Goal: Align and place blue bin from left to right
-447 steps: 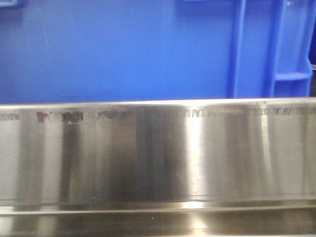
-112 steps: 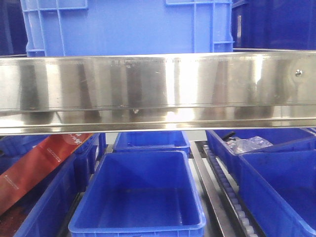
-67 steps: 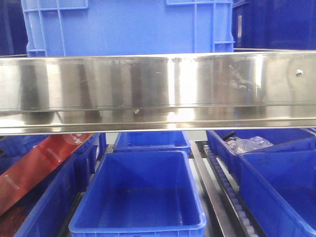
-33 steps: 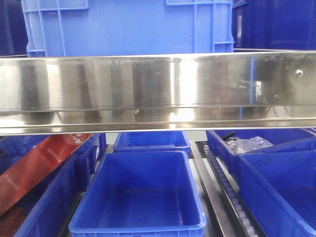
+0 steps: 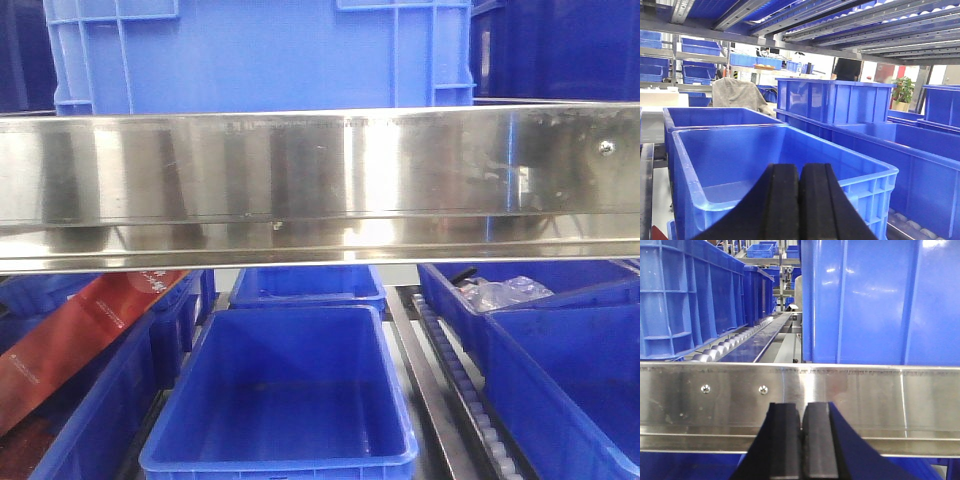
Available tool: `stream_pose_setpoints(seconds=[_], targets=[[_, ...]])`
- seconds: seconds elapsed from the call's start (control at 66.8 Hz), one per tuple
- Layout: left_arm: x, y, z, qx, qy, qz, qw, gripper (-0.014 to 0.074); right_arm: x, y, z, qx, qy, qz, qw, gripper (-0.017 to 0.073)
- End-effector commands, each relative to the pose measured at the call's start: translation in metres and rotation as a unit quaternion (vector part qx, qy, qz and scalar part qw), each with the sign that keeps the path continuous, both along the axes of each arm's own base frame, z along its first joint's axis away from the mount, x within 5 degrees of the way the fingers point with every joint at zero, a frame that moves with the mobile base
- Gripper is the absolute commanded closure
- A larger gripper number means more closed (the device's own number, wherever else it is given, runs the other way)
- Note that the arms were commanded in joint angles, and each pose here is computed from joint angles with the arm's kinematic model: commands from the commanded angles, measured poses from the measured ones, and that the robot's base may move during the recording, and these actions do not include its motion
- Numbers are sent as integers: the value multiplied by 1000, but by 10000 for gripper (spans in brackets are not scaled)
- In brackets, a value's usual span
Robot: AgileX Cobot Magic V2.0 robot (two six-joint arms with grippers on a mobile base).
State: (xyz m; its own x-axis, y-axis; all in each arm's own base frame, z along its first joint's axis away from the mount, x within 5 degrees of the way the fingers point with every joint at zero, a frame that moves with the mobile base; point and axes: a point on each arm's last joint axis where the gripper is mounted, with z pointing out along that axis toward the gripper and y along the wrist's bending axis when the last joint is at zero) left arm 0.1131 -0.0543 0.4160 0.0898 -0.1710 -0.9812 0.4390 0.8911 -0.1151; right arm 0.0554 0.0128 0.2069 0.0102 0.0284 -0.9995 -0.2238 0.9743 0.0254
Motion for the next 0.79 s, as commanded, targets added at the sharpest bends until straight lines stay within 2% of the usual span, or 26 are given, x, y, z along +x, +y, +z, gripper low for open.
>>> stream_pose_setpoints(seconds=[0.0,0.599,0.659,0.719,0.779], targets=[[-2,0,2,-1,-11,-5,1000,704,0,0,2,7,-8,-3,1000,628],[-1,0,1,0,-7,-3,1000,704,0,0,2,7,-8,-3,1000,628],[-1,2,-2,16,0,10,1000,704,0,0,2,7,-8,-3,1000,628],[2,6,-6,45,5,34,998,704,0,0,2,7,-8,-3,1000,628],[1,12,-10,58,12,55,997,704,0,0,2,7,-8,-3,1000,628]])
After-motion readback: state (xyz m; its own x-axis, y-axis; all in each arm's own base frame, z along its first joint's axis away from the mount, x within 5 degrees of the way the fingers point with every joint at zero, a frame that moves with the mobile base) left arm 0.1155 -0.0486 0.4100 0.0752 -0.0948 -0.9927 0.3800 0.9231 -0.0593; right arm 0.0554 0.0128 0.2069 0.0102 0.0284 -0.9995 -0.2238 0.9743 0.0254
